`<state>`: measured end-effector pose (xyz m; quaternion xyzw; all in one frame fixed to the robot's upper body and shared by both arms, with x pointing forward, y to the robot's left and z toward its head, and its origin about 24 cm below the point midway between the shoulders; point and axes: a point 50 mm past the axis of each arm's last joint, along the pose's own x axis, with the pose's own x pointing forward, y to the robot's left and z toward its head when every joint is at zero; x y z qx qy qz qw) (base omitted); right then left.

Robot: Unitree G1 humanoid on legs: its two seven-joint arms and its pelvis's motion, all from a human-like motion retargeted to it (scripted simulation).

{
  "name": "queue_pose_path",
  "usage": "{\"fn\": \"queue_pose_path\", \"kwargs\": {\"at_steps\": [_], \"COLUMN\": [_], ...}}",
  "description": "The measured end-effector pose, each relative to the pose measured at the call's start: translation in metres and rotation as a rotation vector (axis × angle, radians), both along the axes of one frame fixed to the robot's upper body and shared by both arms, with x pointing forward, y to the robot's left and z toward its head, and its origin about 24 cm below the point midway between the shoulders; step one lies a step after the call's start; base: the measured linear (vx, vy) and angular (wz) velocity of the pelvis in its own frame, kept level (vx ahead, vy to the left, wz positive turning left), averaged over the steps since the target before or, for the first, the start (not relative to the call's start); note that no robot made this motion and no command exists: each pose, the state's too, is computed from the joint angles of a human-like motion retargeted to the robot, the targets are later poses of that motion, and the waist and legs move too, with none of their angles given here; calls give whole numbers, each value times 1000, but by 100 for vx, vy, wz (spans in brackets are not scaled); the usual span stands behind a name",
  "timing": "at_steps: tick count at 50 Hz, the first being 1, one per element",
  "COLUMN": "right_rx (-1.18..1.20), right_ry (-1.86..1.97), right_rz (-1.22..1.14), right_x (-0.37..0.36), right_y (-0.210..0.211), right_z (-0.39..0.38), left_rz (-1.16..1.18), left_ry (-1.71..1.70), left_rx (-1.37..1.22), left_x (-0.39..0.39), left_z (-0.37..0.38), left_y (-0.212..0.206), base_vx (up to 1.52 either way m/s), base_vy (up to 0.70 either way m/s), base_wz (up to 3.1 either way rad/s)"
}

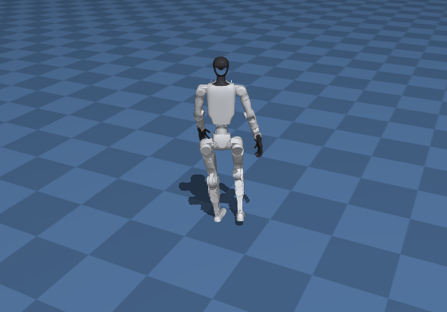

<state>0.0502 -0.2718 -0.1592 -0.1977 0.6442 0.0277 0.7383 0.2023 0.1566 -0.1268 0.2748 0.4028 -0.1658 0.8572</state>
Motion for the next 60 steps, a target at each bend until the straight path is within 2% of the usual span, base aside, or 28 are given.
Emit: {"fn": "queue_pose_path", "kwargs": {"at_steps": [8,15,26,47,60], "right_rx": [10,64,87,-13,-125], "right_ry": [-51,-146,-123,-134,-250], "right_rz": [-2,15,0,3,47], "right_x": [19,57,52,47,75], "right_y": [3,24,32,18,-1], "right_z": [2,4,0,3,18], "left_rz": [16,92,78,90,106], "left_ry": [48,218,203,212,172], "left_rx": [1,110,124,177,207], "left_x": [-15,-65,-61,-71,-66], "left_z": [-9,-30,-28,-29,-22], "left_y": [-6,36,40,52,68], "base_vx": [10,15,20,30,27], "base_vy": [8,7,1,-11,-12], "base_wz": [53,53,43,40,9]}}
